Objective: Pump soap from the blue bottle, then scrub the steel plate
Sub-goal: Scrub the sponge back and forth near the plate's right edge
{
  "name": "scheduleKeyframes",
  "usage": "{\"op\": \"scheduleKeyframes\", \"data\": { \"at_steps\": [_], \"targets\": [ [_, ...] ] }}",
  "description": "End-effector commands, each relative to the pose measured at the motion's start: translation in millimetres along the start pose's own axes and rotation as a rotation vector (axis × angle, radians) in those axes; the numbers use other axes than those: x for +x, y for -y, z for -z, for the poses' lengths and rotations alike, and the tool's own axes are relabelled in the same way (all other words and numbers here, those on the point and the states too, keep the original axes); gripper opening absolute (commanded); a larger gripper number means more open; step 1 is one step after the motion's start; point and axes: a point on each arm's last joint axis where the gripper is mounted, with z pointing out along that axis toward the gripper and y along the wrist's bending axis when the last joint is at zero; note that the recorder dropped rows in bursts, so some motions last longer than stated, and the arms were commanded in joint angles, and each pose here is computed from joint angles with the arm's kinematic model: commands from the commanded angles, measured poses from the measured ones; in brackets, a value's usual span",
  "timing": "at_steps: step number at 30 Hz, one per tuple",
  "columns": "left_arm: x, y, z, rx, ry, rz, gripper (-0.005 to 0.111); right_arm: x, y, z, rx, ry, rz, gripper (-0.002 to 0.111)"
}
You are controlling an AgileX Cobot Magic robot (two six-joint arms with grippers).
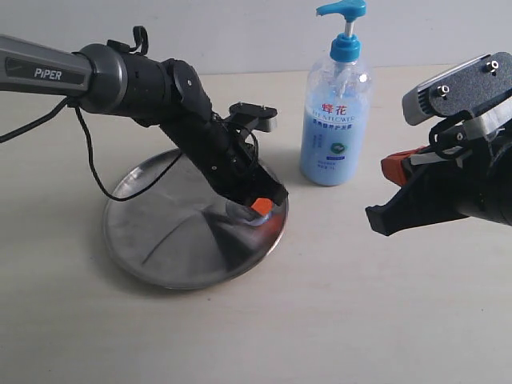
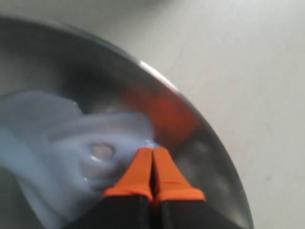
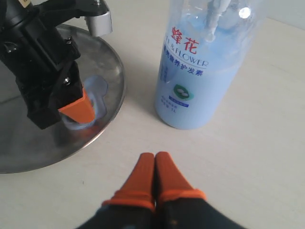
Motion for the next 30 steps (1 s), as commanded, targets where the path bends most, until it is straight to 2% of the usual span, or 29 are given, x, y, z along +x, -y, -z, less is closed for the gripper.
{"op": "scheduleKeyframes", "data": {
  "at_steps": [1, 6, 15, 30],
  "targets": [
    [-5, -6.2, -4, -0.064, 0.083, 0.004, 0.0, 0, 0, 1, -0.001, 0.004, 0.016, 0.0],
    [-1, -12.4, -12, -0.099, 0.051, -0.017, 0.0, 0, 0, 1, -0.002, 0.004, 0.014, 0.0],
    [10, -26.5, -17, -0.226, -0.051, -0.044, 0.0, 0, 0, 1, -0.002, 0.004, 0.014, 0.0],
    [26, -23.5, -16, -0.185, -0.226, -0.08, 0.0, 0, -2, 1, -0.019, 0.007, 0.014, 0.0]
  ]
}}
